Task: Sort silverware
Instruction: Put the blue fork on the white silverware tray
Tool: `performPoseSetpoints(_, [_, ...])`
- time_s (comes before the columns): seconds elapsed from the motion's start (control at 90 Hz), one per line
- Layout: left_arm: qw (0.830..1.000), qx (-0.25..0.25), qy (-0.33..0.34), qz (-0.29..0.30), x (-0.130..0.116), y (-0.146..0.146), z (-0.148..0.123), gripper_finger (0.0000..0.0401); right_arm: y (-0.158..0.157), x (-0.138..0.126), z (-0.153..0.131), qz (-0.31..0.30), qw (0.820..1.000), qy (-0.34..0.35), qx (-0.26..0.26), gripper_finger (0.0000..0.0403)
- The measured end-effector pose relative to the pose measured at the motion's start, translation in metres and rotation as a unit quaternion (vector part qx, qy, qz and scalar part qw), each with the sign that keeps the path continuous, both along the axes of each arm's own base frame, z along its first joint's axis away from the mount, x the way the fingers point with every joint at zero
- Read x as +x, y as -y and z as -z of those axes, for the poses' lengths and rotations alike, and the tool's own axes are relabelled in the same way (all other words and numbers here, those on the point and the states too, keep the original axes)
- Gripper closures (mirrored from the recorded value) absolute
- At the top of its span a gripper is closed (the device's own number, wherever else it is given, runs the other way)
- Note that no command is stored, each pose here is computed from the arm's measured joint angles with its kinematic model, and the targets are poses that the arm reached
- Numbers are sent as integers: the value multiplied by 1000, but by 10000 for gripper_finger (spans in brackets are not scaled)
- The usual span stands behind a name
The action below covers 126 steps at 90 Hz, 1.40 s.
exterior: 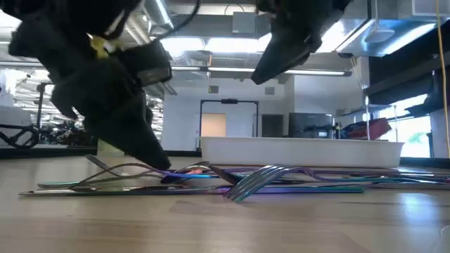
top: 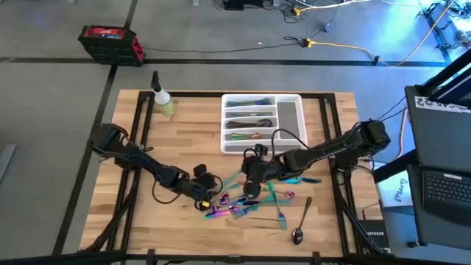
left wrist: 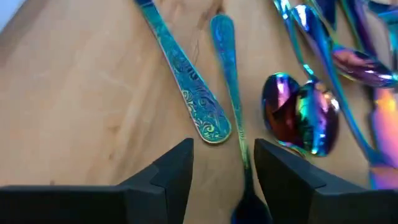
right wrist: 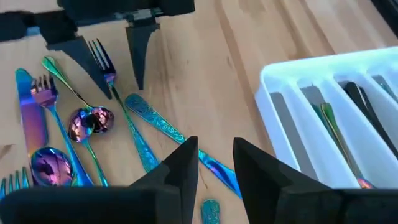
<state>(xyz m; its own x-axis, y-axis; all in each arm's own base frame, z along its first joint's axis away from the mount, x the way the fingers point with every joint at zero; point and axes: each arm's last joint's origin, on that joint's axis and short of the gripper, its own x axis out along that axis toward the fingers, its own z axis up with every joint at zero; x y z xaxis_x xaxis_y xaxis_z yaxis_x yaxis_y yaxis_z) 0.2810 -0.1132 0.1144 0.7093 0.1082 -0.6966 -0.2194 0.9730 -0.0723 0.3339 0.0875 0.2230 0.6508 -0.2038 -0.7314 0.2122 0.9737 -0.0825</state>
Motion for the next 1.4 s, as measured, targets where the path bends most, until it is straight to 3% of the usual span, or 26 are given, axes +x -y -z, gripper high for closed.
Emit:
performPoseSetpoints(0.289, [999,22,-15,25,2,-1,8,253,1,-5,5,17,999,-29,19,317])
performPoseSetpoints(0.611, [997,45,-17,60,4,0,6,385,5,-15,31,36,991,-72,106,317])
performPoseSetpoints(0.733, [997,47,-18,60,3,-1,3,396,5,-16,33,50,991,-67,102,317])
performPoseSetpoints(0.922, [997,57,-12,45,-5,-10,-21,399,4,-8,24,69,992,-25,100,317])
performPoseSetpoints(1.078, [992,116,-10,38,-20,-25,-54,400,9,-2,8,93,993,17,76,317])
performPoseSetpoints(1.178, [983,167,7,75,-29,-36,-80,400,23,0,-9,116,988,61,87,317])
performPoseSetpoints(1.267, [964,231,14,128,-38,-44,-98,401,39,1,-22,124,982,90,112,317])
performPoseSetpoints(1.4, [909,353,7,224,-48,-53,-117,401,59,5,-42,64,969,139,194,317])
